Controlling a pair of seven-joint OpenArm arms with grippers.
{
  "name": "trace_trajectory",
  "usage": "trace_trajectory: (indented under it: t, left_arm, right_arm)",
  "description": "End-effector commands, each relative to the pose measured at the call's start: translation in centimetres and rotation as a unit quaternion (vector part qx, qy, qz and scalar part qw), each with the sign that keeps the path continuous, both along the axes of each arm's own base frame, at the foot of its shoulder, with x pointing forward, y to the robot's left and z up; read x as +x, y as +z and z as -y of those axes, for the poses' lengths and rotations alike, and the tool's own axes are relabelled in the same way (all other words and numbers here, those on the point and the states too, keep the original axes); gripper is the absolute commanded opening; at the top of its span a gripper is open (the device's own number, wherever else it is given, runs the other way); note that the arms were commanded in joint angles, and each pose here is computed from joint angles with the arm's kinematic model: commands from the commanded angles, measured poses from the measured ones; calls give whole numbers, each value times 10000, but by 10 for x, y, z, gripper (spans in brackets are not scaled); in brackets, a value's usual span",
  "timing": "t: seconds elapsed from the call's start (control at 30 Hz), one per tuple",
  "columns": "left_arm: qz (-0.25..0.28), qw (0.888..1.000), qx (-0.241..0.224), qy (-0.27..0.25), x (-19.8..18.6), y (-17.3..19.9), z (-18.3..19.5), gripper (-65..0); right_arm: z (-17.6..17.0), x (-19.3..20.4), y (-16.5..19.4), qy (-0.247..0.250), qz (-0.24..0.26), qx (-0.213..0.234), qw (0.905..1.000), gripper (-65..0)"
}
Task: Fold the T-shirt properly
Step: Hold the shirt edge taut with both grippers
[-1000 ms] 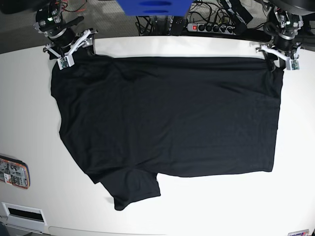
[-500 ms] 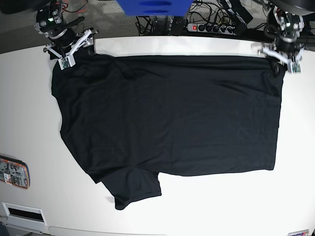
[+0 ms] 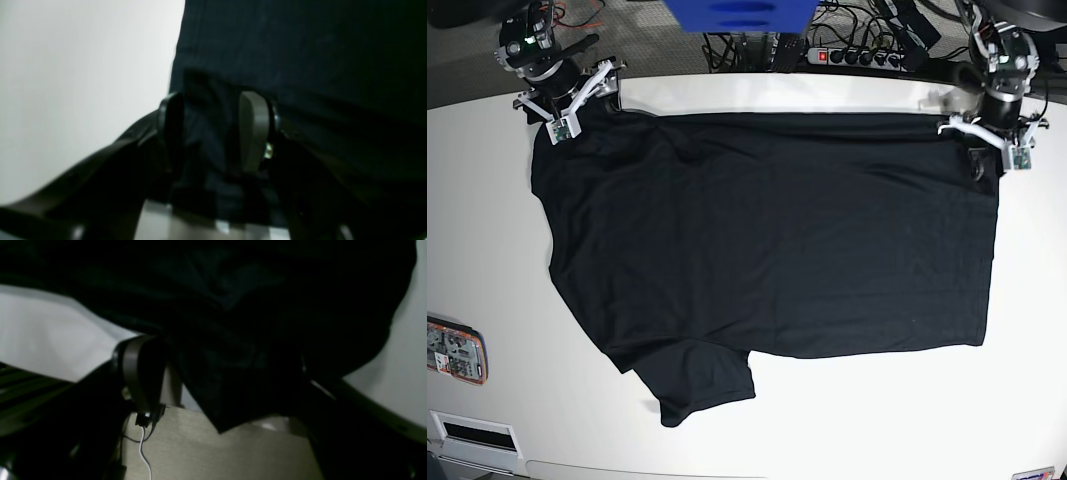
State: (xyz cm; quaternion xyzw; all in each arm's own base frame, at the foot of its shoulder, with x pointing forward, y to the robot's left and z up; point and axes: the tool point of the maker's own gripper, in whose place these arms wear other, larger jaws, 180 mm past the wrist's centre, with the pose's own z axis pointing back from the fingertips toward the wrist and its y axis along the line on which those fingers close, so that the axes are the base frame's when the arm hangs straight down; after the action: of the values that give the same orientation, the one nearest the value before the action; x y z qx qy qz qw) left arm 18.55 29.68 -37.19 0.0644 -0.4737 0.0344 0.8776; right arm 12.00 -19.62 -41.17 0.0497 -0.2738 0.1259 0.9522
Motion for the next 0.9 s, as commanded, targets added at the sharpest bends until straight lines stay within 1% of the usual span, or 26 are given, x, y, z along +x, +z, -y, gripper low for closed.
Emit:
trace_trajectory:
  t: [0.0,0.13,0.33,0.47,0.77,0.8,0.87]
  left_arm:
    - [179,9998,91,-11,4,11,-3,-386]
    - [197,9998,94,-34,6,12,-2,-386]
    - [410,9988,206,-147,13,30,2,-386]
    - [419,9988,212,-151,13,31,3,-386]
    - [411,9988,201,-153,13,30,4,-386]
    - [411,9988,201,-153,13,30,4,-386]
    - [398,9989,195,-146,12,29,3,-386]
  right_arm:
    - [0,7,9,48,199,-4,9998,-189]
    - [-2,11,13,70,292,8,9995,-189]
    - [0,16,19,79,394,-41,9992,-189]
    - [-1,21,24,71,608,-1,9981,-189]
    - [46,36,48,-377,1196,-394,9913,-189]
    - [48,35,50,-387,1249,-405,9906,-189]
    - [42,30,50,-242,1279,-312,9910,-189]
